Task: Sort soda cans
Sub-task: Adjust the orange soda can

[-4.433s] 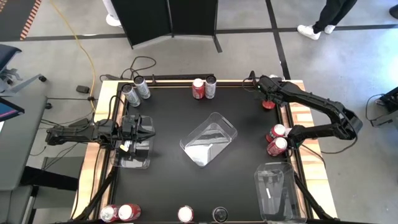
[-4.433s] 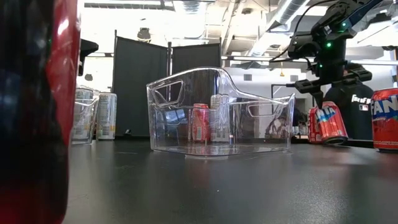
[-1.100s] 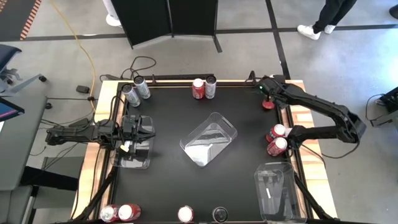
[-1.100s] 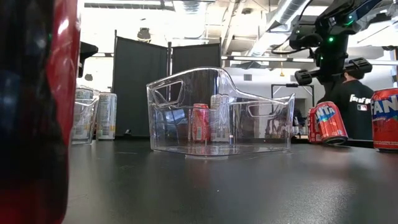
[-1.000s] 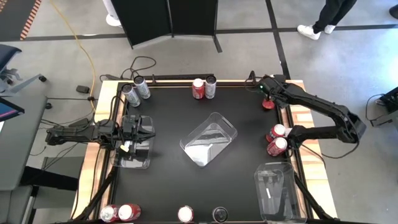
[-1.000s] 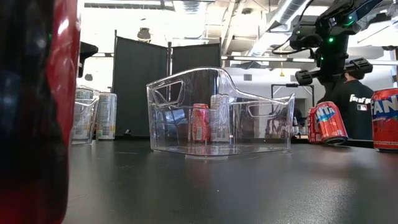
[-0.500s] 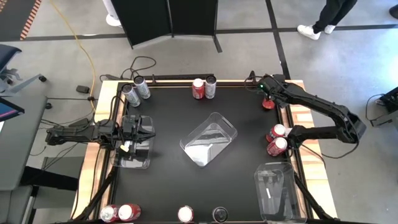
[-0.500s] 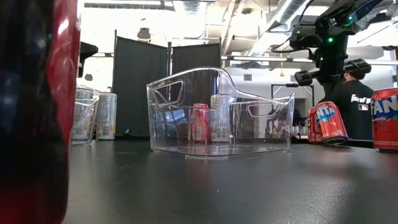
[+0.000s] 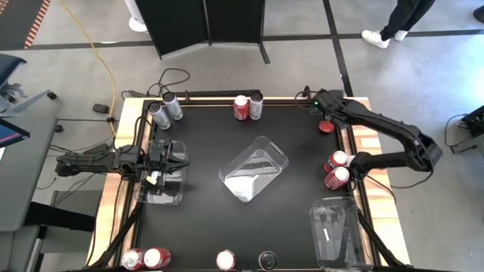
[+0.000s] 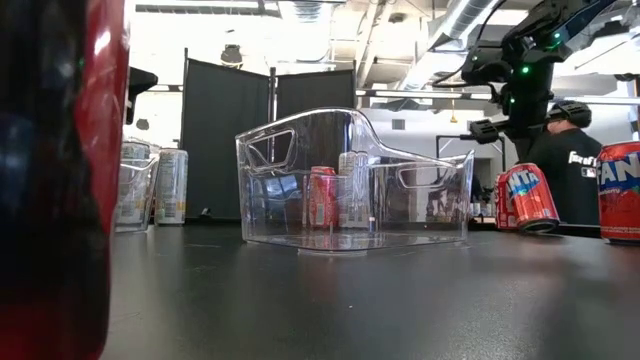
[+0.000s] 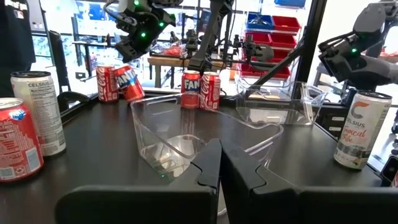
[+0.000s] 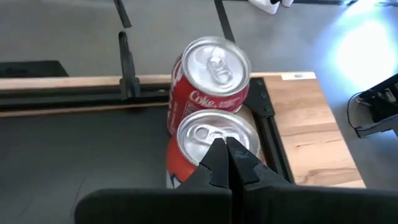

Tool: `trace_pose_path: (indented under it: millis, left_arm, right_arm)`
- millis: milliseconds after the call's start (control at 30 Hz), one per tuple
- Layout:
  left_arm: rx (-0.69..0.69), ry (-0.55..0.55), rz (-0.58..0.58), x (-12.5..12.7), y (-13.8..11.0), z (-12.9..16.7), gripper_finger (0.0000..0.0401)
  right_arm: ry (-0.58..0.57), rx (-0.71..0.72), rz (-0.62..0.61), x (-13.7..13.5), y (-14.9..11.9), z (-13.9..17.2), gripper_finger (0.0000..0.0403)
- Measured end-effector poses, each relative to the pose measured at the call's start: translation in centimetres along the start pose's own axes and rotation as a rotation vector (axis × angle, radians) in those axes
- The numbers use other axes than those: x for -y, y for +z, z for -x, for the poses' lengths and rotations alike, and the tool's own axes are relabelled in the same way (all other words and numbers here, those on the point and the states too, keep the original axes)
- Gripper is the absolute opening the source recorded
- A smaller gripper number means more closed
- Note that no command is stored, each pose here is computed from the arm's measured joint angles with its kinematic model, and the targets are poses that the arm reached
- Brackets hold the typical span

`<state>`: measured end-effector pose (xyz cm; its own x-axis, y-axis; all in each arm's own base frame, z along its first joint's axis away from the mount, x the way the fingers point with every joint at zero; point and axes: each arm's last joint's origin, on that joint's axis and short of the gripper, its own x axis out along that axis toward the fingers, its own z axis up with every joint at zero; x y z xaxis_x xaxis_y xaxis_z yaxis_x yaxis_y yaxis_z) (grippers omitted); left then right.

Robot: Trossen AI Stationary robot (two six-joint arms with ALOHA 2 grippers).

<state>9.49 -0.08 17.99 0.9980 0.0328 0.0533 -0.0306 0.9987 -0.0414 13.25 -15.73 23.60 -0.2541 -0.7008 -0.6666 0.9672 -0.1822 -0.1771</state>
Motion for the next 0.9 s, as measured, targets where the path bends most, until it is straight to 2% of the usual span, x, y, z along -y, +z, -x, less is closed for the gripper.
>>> trace_pose_path:
  millis: [267,900]
  left_arm:
    - [0.0,0.0,0.0,0.0,0.0,0.0,0.0002]
    - [0.0,0.0,0.002,0.0,0.0,0.0,0.0002]
  right_arm:
    - [-0.012,-0.015,0.022,-0.6,-0.2,-0.5,0.0]
    - [0.016,-0.051,0.063,-1.2,-2.0,1.2,0.0]
